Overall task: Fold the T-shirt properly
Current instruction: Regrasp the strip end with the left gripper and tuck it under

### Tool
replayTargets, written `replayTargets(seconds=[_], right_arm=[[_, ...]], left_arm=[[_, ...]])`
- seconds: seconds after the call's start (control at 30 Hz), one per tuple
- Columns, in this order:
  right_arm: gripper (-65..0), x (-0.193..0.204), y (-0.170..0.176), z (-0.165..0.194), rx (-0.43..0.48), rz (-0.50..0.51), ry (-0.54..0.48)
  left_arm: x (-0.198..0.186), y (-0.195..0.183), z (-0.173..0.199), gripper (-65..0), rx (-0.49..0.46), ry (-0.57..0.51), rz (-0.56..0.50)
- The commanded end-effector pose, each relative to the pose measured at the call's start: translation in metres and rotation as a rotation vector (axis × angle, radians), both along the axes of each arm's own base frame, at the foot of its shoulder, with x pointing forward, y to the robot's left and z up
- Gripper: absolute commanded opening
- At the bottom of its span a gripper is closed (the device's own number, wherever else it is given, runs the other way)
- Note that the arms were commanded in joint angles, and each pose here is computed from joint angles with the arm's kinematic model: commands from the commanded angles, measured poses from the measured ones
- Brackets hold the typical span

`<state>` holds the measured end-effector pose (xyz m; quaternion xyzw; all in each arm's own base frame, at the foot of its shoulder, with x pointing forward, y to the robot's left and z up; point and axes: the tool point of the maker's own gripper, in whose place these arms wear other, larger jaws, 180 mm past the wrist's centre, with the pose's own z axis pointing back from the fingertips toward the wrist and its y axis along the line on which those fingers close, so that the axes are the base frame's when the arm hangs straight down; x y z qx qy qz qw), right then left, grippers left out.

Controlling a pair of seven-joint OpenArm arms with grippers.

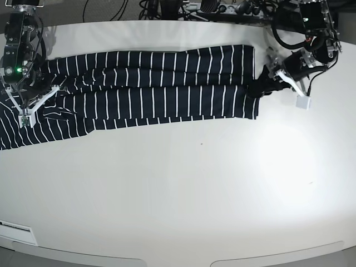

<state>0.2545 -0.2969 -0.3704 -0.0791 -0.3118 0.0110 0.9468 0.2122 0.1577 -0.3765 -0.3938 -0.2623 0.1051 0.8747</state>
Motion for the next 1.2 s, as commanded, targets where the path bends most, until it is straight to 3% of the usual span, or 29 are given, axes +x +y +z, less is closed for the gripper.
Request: replayTargets(seconds=[0.0, 0.4, 0.47, 0.6, 0.63, 0.93, 1.03, 1.17], right_arm=[[-65.0, 0.008, -0.004, 0.013, -0.020, 0.010, -0.042], [-65.0, 0.008, -0.008, 0.014, -0.047, 0.010, -0.039], [-65.0, 0.008, -0.008, 0.014, -0.047, 0.010, -0.039], [-65.0, 0.008, -0.005, 0.014, -0.044, 0.035, -0.035], [-65.0, 0.008, -0.004, 0.013, -0.043, 0.043, -0.034], [-65.0, 0.028, 0.024, 0.037, 0.029, 0.157, -0.140], [-59.2, 0.042, 0.037, 0.049, 0.074, 0.210, -0.185], [-58.6, 0.055, 0.054, 0.064, 0.126, 0.288, -0.238]], left_arm=[[-0.020, -0.010, -0.018, -29.0, 0.021, 0.098, -0.050], [-0.022, -0.068, -0.023, -29.0, -0.096, 0.108, -0.069], [-0.019, -0.071, -0.021, -33.0, -0.106, 0.098, -0.061], [-0.009, -0.062, -0.025, -58.3, -0.051, 0.092, -0.032], [-0.006, -0.058, -0.026, -61.6, -0.031, 0.083, -0.021], [0.032, -0.008, -0.007, -65.0, 0.101, -0.020, 0.012], [0.040, 0.013, 0.002, -65.0, 0.169, -0.055, -0.012], [0.051, 0.042, 0.014, -65.0, 0.258, -0.084, -0.026]])
